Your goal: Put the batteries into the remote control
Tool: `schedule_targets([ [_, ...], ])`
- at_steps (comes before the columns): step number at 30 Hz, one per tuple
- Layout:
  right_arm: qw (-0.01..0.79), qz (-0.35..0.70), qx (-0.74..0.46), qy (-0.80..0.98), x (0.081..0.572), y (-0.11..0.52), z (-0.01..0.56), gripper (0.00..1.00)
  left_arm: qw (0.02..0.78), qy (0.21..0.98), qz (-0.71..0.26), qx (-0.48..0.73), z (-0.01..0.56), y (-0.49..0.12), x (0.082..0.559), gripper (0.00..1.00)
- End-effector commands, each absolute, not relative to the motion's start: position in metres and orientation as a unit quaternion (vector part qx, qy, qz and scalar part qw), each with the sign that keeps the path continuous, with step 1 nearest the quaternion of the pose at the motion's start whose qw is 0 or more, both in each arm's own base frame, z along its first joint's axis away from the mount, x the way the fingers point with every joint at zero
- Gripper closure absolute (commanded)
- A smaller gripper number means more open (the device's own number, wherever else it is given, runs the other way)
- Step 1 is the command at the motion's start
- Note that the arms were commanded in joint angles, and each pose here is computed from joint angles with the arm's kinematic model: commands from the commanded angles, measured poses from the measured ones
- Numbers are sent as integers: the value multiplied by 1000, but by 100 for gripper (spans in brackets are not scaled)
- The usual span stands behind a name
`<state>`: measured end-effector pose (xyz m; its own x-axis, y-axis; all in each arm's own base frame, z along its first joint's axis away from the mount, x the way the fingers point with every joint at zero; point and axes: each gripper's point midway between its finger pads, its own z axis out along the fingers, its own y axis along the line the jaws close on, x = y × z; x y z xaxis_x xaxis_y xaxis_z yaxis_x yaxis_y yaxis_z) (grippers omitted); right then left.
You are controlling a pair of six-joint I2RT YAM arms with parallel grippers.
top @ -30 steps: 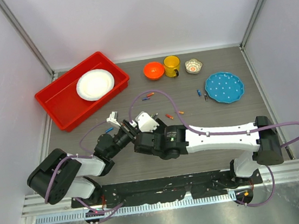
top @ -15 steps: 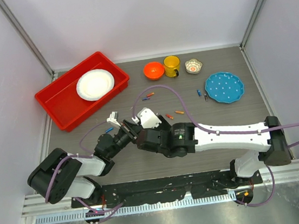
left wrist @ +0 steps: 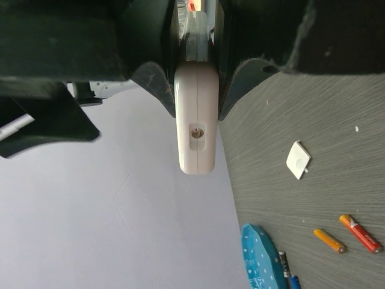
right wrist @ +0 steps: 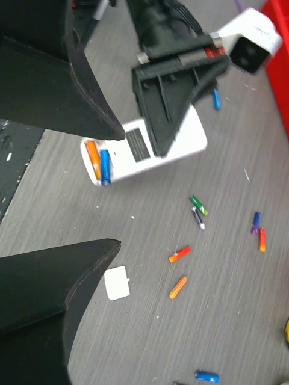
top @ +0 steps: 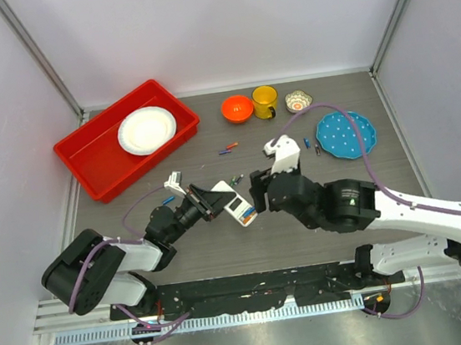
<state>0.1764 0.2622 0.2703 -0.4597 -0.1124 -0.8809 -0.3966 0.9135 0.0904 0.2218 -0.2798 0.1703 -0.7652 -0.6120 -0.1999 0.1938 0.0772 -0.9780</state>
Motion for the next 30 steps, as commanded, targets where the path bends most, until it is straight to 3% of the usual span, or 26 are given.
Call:
schedule_targets([
  [1,512,222,-32,829,194,248,276,28,385,545,-739,-91,259,-271,212,100],
  [8,509,340,39,790,201,235,274,29,391,532,-746,-90,270,-268,210,100],
  [30,466,300,8,832,199,244,221,34,388,519,-756,-92,282,-270,213,100],
])
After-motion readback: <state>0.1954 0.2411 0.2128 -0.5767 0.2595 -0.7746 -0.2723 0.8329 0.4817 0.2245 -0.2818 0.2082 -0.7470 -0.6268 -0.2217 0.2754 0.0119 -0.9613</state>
